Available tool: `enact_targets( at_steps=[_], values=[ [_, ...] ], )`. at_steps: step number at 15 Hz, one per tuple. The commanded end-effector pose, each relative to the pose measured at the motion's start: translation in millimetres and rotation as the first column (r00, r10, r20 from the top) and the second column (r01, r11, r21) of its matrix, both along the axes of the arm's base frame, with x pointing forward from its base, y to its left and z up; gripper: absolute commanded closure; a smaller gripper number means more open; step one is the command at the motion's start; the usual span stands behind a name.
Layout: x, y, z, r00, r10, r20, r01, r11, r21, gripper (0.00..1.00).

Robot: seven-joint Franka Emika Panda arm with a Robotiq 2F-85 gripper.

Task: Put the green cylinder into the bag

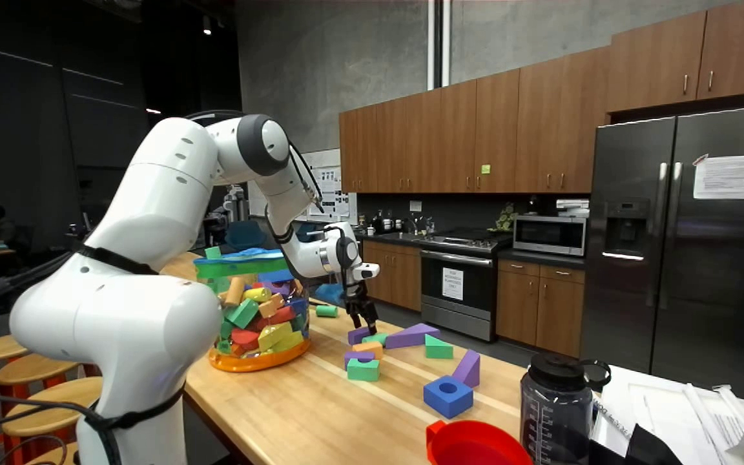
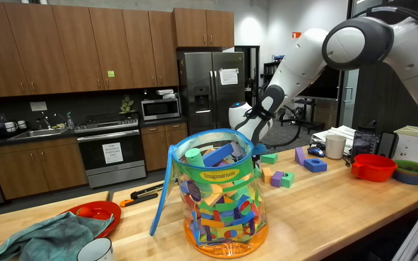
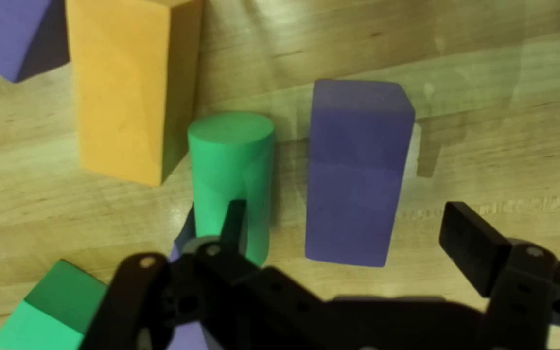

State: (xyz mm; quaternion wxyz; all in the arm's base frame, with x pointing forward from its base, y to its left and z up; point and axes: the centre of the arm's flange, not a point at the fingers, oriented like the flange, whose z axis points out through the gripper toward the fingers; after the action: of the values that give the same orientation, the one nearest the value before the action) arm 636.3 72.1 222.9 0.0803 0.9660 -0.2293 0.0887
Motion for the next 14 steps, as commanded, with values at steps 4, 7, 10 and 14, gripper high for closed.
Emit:
enact_targets(
  at_steps=[4,7,10,14],
  values=[
    [4.9,-1.9,1.2,1.0,0.014,-0.017,-0.014,1.0,0.015,0.0],
    [5.3,-1.9,1.7,0.999,0.014,-0.03,-0.013,1.0,0.011,0.0],
    [6.1,-2.0,1.2,0.998,0.023,-0.059,-0.022,1.0,0.02,0.0],
    [7.1,-1.8,-0.4,0.993,0.05,-0.111,-0.046,0.998,0.042,0.0]
  ],
)
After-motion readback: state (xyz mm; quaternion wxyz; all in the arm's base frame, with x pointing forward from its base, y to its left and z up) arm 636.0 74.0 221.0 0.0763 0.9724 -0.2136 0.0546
